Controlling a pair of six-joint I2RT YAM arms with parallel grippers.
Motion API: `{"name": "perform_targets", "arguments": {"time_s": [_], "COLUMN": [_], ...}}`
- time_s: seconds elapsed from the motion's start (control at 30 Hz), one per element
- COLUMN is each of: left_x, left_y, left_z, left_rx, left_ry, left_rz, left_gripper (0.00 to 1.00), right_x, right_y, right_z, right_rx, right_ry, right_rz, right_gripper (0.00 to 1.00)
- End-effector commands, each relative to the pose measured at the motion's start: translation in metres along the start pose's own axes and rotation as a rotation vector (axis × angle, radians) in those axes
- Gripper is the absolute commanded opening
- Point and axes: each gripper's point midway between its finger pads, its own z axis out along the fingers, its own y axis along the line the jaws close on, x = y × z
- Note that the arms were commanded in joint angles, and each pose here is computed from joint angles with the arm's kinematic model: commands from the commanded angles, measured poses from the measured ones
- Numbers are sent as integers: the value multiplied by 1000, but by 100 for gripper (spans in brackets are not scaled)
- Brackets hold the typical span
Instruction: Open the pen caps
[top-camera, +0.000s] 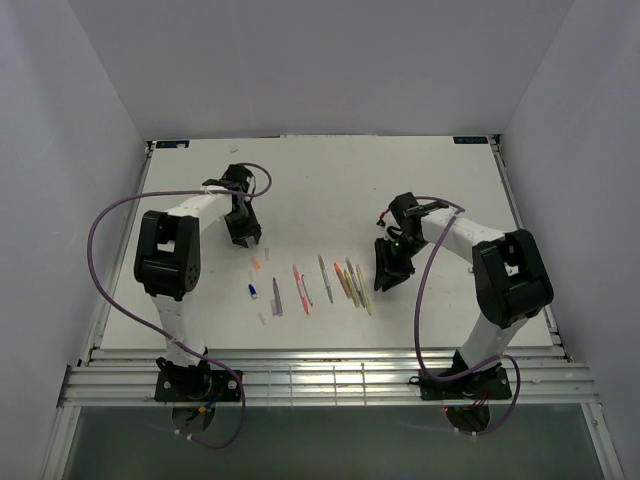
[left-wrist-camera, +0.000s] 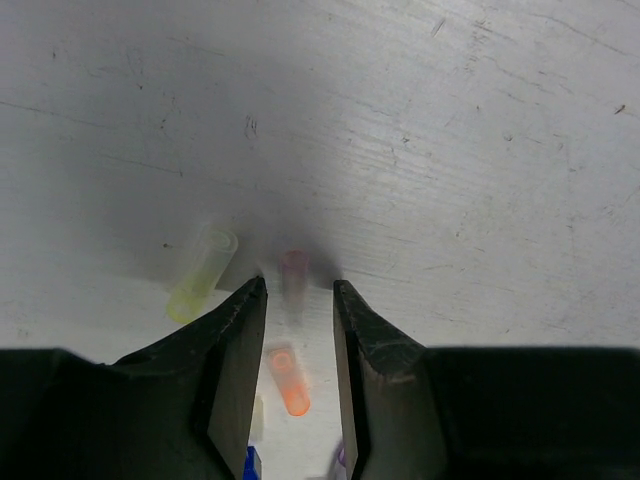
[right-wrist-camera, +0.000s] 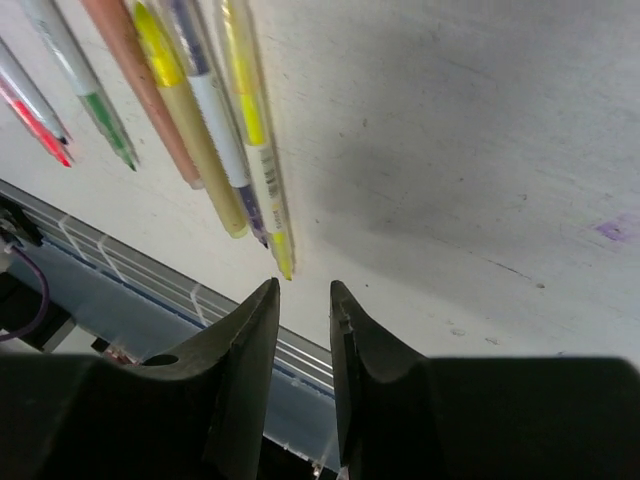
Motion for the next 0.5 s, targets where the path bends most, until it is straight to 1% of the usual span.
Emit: {"name": "perform_targets", "arguments": {"time_s": [0.0,0.07,0.1,0.13,0.23,0.27,0.3,0.37,0.4,0.43,0.47], "left_x": [-8,-15,-18,-21,-32,-36,-38,-42,-37,-39,-38], "left_y": [6,2,0,-2,-8,-12,-16,-24,-30,-36,-40], "left_z": [-15,-26,-30,-39,-60,-74,-82,-101,-106,-113,-117], "left_rx": [0,19,27,37,72,103,125,184,225,264,294], "left_ry": [-45,-69,-80,-94,-148,-176,-190,-225,-216,-235,-241], "left_rz": [-1,-1,-5,-7,-29,-37,-41,-59,-60,-70,-72], "left_gripper": [44,45,46,46,48,49,49,50,50,50,50], "right_x": [-31,-39,-52,-54,-71,-73,-78,-78,-81,-81,-81], "right_y": [27,32,37,38,35,31,17,1,-20,-29,-40], "right_z": [-37,-51,-64,-72,-99,-104,-114,-121,-130,-134,-138], "right_rx": [-23,-8,-12,0,-12,-18,-20,-41,-42,-42,-35], "right_ry": [-130,-165,-208,-221,-292,-304,-332,-350,-375,-392,-405], "right_rz": [-40,-24,-21,11,80,130,194,286,357,391,428], "right_gripper": [33,37,39,43,46,47,48,55,58,63,66]}}
